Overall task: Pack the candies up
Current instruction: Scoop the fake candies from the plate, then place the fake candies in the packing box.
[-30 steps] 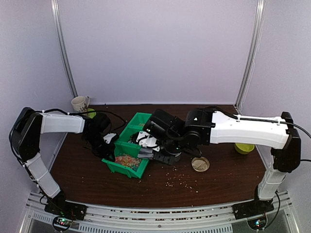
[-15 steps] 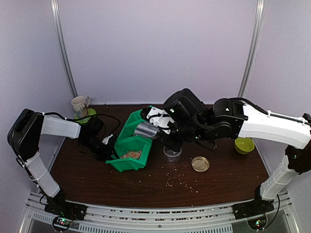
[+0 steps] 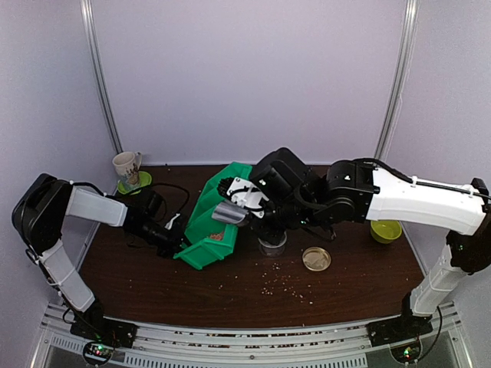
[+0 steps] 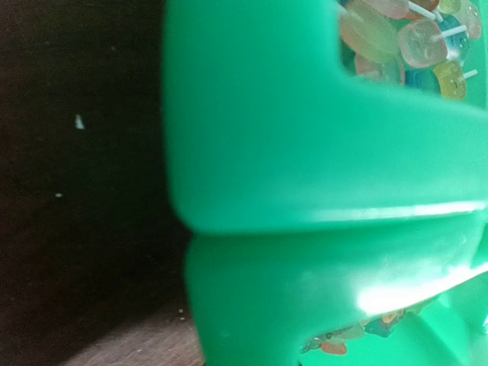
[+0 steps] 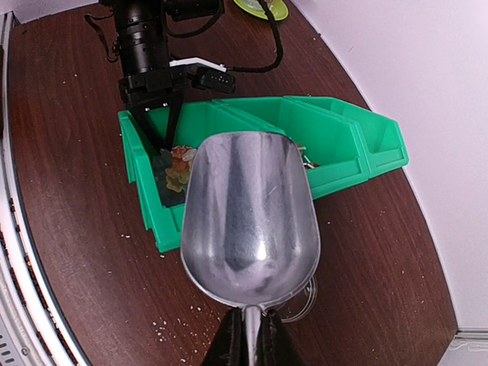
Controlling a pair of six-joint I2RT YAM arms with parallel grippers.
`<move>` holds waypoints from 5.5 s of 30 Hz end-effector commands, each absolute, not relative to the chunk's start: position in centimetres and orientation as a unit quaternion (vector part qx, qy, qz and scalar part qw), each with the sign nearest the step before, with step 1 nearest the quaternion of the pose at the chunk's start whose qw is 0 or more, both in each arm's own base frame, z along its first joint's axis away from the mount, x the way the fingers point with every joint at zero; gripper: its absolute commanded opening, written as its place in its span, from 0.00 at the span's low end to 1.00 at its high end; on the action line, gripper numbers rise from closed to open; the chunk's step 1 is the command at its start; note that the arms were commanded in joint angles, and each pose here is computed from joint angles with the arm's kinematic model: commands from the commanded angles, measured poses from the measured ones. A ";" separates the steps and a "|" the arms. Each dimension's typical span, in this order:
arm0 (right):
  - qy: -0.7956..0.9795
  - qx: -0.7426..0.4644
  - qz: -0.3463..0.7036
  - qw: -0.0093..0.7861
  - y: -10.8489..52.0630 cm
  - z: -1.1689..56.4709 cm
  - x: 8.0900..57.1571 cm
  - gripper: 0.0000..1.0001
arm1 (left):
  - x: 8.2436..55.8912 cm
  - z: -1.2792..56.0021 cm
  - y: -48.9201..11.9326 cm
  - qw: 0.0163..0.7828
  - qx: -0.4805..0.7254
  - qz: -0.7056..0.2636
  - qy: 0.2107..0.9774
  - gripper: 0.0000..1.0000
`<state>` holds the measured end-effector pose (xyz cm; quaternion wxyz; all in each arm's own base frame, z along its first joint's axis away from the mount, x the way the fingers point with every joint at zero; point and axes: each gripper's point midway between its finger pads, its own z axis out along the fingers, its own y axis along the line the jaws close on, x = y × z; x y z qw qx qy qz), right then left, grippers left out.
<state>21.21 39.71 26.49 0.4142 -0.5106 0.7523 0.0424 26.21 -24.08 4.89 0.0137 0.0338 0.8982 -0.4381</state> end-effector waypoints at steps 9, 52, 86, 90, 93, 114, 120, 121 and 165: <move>0.752 -0.525 0.041 0.397 40.2 26.0 21.0 0.00 | 30.4 9.4 -22.7 0.150 0.139 -0.340 0.918 0.00; 0.732 -0.619 -0.121 0.259 46.8 14.2 22.0 0.00 | 33.4 14.8 -20.3 0.260 0.207 -0.093 0.939 0.00; 0.812 -0.490 0.043 0.315 50.6 7.4 24.2 0.00 | 32.2 14.1 -22.9 0.268 0.229 -0.155 0.923 0.00; 0.814 -0.485 0.073 0.312 51.1 7.4 23.7 0.00 | 32.1 14.1 -23.0 0.267 0.232 -0.159 0.922 0.00; 0.800 -0.511 0.072 0.306 51.3 7.1 23.2 0.00 | 32.0 14.2 -23.2 0.266 0.238 -0.164 0.920 0.00; 0.809 -0.510 0.100 0.275 50.8 6.5 24.3 0.00 | 31.4 14.9 -24.4 0.266 0.263 -0.198 0.906 0.00; 0.828 -0.475 0.109 0.277 51.3 6.1 24.0 0.00 | 31.7 15.1 -24.0 0.275 0.255 -0.192 0.907 0.00; 0.827 -0.476 0.106 0.279 51.2 6.1 24.1 0.00 | 31.7 15.1 -24.0 0.274 0.254 -0.192 0.907 0.00; 0.728 -0.437 0.245 0.468 48.9 7.8 22.9 0.00 | 33.1 12.5 -20.4 0.237 0.200 -0.128 0.942 0.00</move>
